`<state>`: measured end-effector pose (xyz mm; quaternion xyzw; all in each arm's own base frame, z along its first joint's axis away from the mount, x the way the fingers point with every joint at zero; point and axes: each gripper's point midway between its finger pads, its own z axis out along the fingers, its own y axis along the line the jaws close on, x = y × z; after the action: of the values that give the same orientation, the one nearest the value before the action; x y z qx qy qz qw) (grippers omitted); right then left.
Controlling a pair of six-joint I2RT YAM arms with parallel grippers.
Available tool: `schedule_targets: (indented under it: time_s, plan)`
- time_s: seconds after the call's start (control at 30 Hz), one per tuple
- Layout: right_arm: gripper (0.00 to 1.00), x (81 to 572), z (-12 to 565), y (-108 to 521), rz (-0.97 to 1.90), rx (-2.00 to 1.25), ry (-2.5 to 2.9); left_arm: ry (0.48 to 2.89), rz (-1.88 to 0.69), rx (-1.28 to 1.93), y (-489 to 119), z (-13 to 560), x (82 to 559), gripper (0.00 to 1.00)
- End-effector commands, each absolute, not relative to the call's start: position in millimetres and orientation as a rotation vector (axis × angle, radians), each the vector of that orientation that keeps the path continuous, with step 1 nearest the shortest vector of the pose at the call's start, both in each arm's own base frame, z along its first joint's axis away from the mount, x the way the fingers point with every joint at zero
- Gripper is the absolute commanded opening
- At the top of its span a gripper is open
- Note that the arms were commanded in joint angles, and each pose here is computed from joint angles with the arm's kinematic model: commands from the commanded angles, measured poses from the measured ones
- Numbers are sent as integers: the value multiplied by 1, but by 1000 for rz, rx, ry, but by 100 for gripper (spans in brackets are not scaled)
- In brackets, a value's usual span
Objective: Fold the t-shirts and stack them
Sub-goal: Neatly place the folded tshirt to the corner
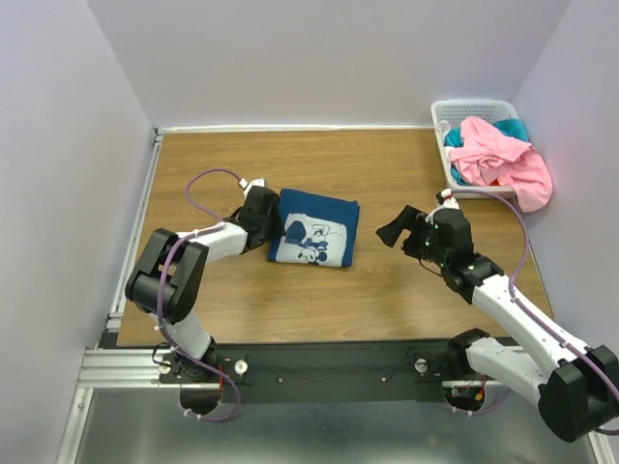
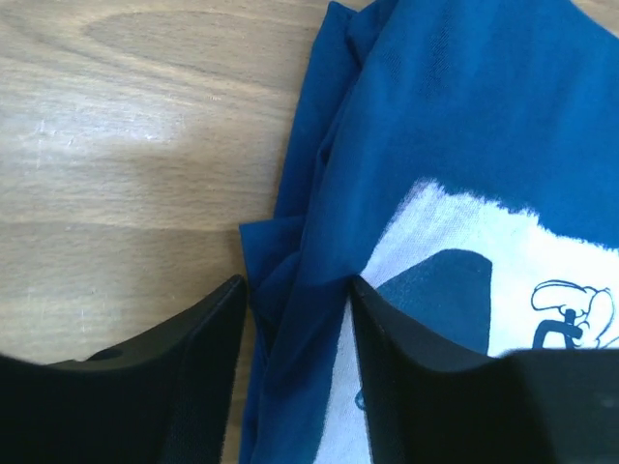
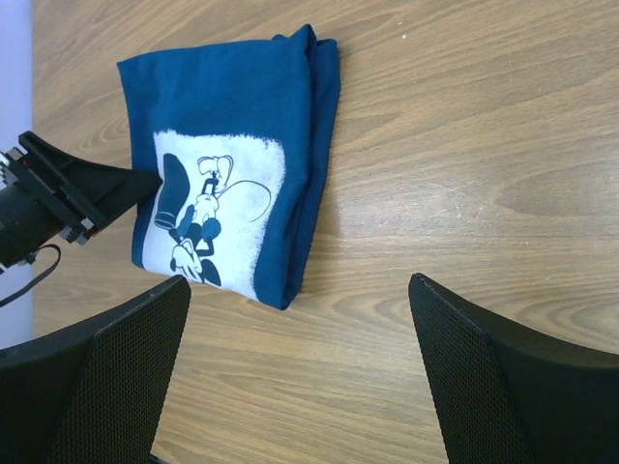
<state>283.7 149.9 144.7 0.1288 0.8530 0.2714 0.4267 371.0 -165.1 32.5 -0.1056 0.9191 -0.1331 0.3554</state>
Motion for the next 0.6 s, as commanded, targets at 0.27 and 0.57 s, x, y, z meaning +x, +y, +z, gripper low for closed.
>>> schedule_targets:
  time_s: [0.27, 0.57]
  plan:
    - [100, 280, 135, 133, 578, 353, 2140, 2401, -229, -237, -168, 19, 401, 0]
    - [100, 281, 130, 125, 520, 363, 2145, 2327, 98, -321, -125, 58, 459, 0]
